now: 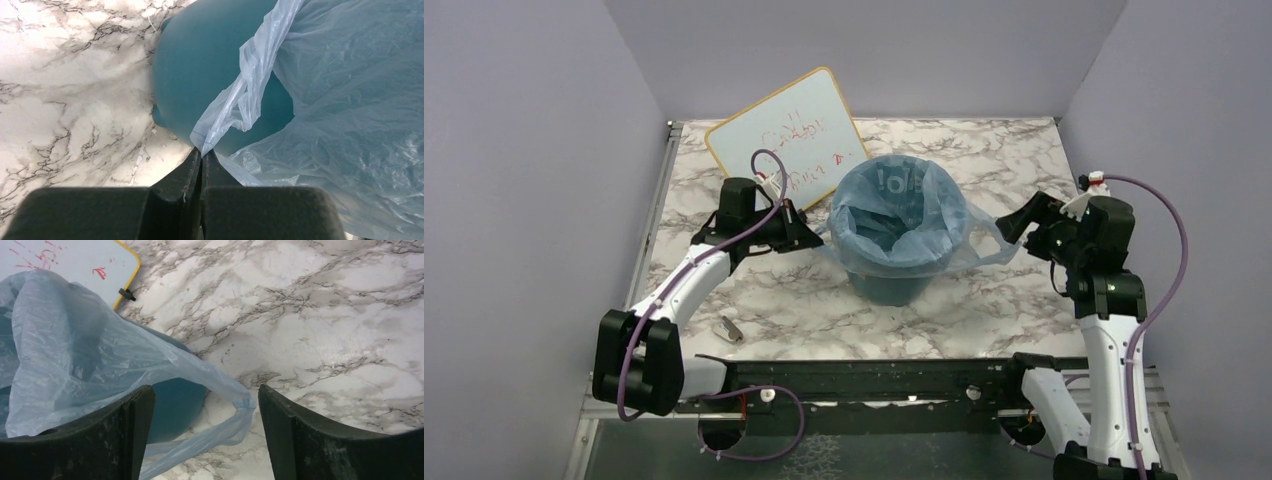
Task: Put the trash bags into the trash bin
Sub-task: Place the trash bag in the trash bin.
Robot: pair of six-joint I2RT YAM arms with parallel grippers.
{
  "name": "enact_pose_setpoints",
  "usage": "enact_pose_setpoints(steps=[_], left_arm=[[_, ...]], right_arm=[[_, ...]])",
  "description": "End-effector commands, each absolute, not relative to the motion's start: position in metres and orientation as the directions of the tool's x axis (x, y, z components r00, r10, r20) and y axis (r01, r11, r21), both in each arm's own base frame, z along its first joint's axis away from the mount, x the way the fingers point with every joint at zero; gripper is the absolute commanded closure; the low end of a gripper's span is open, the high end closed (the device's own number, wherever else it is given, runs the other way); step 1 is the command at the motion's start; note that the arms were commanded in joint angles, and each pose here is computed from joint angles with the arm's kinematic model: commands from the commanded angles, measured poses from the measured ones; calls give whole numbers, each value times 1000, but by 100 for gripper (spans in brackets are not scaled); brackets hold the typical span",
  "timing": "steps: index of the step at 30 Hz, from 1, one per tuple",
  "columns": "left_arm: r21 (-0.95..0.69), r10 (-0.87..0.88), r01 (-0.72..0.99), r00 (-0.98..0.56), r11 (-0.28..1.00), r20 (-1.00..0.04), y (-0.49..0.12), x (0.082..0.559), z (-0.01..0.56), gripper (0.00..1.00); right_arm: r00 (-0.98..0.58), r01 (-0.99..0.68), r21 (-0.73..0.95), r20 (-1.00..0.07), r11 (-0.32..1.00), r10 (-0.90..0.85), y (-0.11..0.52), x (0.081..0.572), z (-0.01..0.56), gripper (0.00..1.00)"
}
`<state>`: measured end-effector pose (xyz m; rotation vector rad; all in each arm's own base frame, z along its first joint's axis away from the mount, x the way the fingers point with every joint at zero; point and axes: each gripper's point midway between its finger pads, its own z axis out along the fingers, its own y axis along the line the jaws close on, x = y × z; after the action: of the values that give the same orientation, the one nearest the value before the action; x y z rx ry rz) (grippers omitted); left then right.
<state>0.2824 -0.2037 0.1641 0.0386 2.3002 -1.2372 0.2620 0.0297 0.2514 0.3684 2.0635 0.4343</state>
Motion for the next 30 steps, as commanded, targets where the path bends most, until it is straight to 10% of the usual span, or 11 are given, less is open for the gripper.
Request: enact_pose_setpoints(steps=[1,16,30], left_arm=[[-753,-207,329,-829,569,-519,-205,288,189,98],[-747,-193,317,-840,585,-507,-205,296,178,99],[-807,-271,241,-858,539,-437,-212,303,144,100]], right_arm=[[-532,164,448,-711,879,461,24,255,231,20],[-675,-90,602,-623,793,396,72,312,209,18],[-790,80,607,-446,791,422,85,365,115,22]])
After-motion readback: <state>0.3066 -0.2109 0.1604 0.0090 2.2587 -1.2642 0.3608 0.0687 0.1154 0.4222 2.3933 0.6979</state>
